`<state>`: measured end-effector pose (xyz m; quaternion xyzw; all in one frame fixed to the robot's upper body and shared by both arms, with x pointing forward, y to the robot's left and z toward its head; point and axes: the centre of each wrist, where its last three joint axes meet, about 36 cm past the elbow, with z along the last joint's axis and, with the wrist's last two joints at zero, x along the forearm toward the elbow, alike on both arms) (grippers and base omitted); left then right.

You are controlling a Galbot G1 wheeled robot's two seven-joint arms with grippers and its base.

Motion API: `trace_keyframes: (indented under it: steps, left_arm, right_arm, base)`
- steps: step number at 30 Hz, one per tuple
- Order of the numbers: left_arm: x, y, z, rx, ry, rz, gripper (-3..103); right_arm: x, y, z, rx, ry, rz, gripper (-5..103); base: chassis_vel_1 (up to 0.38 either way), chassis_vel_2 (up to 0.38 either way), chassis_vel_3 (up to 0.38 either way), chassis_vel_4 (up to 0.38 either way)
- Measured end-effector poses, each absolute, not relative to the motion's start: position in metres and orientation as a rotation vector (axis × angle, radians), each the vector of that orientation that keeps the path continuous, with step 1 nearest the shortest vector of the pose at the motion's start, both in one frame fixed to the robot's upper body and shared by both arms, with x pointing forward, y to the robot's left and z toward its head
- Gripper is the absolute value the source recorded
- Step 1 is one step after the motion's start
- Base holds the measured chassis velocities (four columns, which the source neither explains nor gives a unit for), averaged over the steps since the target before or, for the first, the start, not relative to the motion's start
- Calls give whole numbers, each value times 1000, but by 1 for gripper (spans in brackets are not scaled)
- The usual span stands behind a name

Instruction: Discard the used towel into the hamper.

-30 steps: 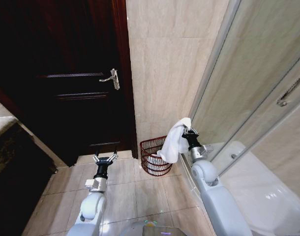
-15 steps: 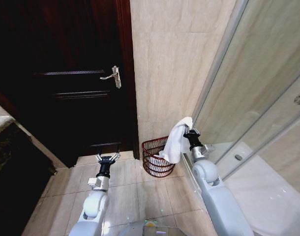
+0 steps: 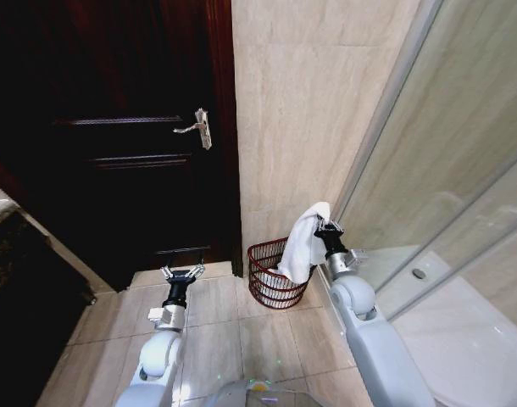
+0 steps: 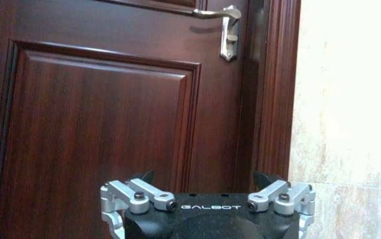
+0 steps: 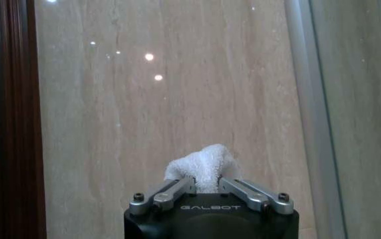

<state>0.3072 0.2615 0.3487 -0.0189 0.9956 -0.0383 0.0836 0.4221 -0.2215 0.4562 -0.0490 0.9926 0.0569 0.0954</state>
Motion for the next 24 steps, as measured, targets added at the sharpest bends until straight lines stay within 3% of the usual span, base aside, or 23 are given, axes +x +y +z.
trace_keyframes:
  steps: [24]
  left_arm:
    - [302,260,348,-58,2975,-107,100]
  right_arm:
    - [419,-225,458,-112,2942,188,3]
  base:
    - [-7,18,4,-19]
